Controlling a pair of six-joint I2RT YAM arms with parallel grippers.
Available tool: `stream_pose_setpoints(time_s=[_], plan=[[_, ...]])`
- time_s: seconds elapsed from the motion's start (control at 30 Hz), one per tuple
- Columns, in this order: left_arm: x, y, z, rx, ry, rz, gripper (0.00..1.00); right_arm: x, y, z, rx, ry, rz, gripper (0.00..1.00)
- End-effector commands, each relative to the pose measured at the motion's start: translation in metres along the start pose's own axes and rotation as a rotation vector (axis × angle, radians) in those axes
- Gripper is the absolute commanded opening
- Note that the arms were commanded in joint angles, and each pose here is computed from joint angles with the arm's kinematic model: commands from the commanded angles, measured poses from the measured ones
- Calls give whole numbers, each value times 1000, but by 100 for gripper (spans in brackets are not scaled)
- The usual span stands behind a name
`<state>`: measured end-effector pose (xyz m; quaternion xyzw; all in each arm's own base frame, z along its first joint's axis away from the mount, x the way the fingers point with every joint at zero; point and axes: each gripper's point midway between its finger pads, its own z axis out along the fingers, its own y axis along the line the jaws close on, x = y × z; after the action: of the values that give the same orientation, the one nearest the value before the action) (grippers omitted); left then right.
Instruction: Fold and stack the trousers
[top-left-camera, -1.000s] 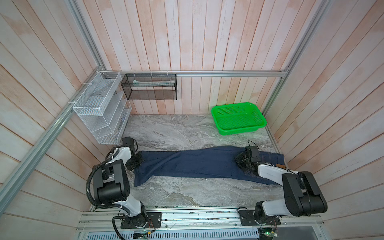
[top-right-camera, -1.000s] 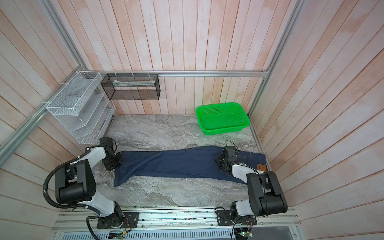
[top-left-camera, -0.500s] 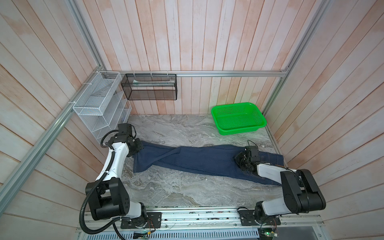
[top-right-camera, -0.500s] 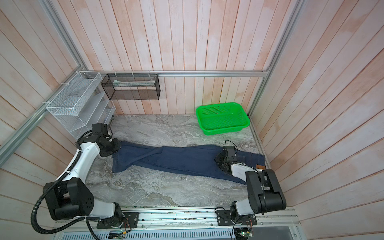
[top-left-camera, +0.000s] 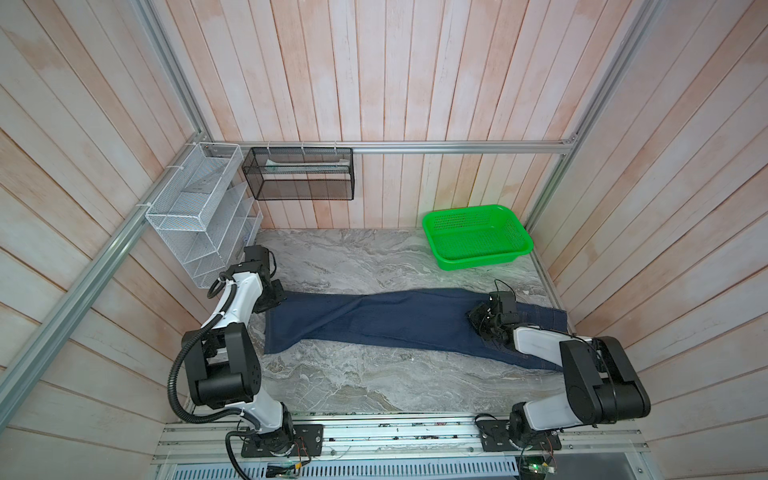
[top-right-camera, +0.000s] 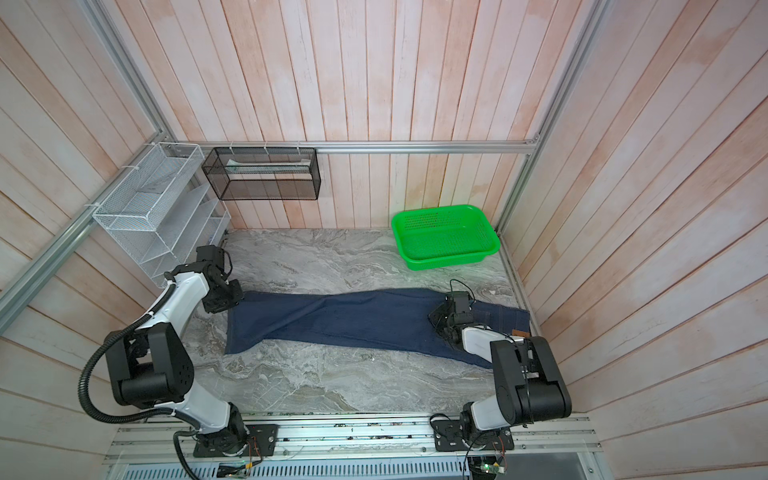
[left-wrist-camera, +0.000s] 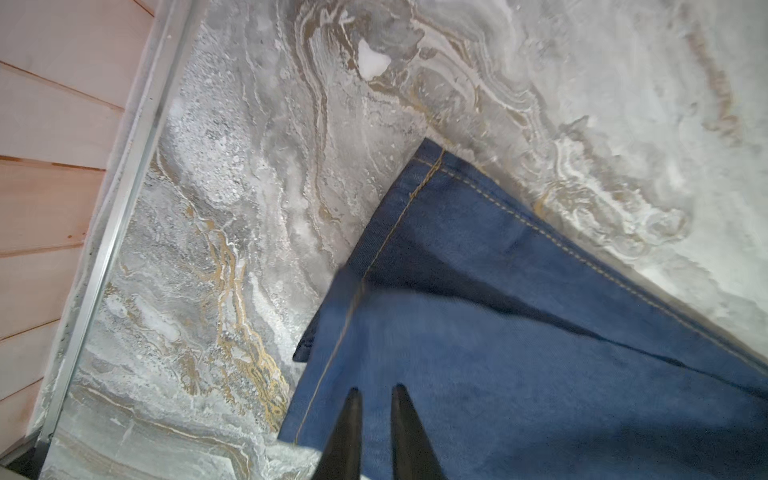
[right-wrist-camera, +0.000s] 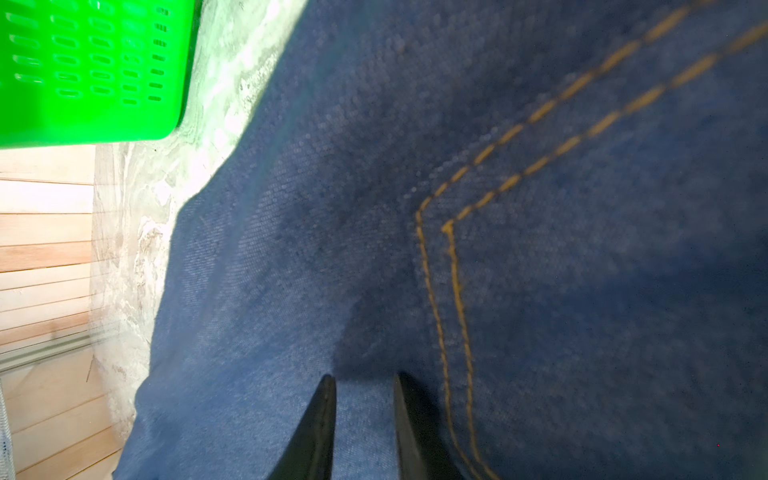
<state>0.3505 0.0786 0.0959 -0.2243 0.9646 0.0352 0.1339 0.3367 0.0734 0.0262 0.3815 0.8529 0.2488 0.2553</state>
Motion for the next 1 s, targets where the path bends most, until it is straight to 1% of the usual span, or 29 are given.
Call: stream_pose_setpoints(time_s=[0.0, 0.07, 0.13, 0.17, 0.2, 0.23, 0.33, 0.4, 0.5, 0.57, 0.67, 0.77, 0.8, 0.87, 0.9, 0.97], plan=[[1, -5, 21, 25, 25, 8, 17, 17, -41, 3, 155, 58, 6, 28], [-1, -6, 28, 24, 23, 3, 13, 17, -40, 2, 154, 56, 6, 28], [-4, -5, 31, 14, 23, 0, 14, 16, -39, 1, 150, 54, 5, 28], [-5, -5, 32, 7, 24, -3, 19, 16, -39, 1, 150, 54, 5, 28], [-7, -4, 33, -2, 23, -1, 31, 16, -38, 0, 148, 55, 5, 28], [-7, -1, 35, -16, 25, 0, 38, 17, -38, 0, 146, 56, 5, 28], [-11, 5, 40, -42, 28, -3, 50, 16, -36, -1, 142, 52, 7, 28], [-11, 11, 46, -49, 43, -15, 53, 16, -35, -1, 137, 54, 7, 28], [-11, 18, 57, -40, 64, -36, 54, 16, -33, -1, 132, 55, 6, 28], [-11, 19, 63, -25, 76, -47, 52, 15, -33, -1, 130, 54, 7, 28], [-9, 15, 72, 0, 95, -49, 46, 15, -32, -1, 125, 52, 9, 28], [-8, 11, 78, 22, 108, -50, 33, 15, -30, 0, 120, 58, 10, 28], [-7, 11, 80, 19, 110, -49, 27, 15, -30, 0, 119, 60, 9, 28], [-8, 12, 78, 11, 106, -49, 19, 15, -29, 0, 117, 58, 9, 28], [-9, 14, 76, 6, 99, -51, 16, 15, -29, 0, 115, 59, 8, 28], [-12, 16, 69, -7, 77, -54, 15, 16, -29, -1, 114, 59, 7, 28]])
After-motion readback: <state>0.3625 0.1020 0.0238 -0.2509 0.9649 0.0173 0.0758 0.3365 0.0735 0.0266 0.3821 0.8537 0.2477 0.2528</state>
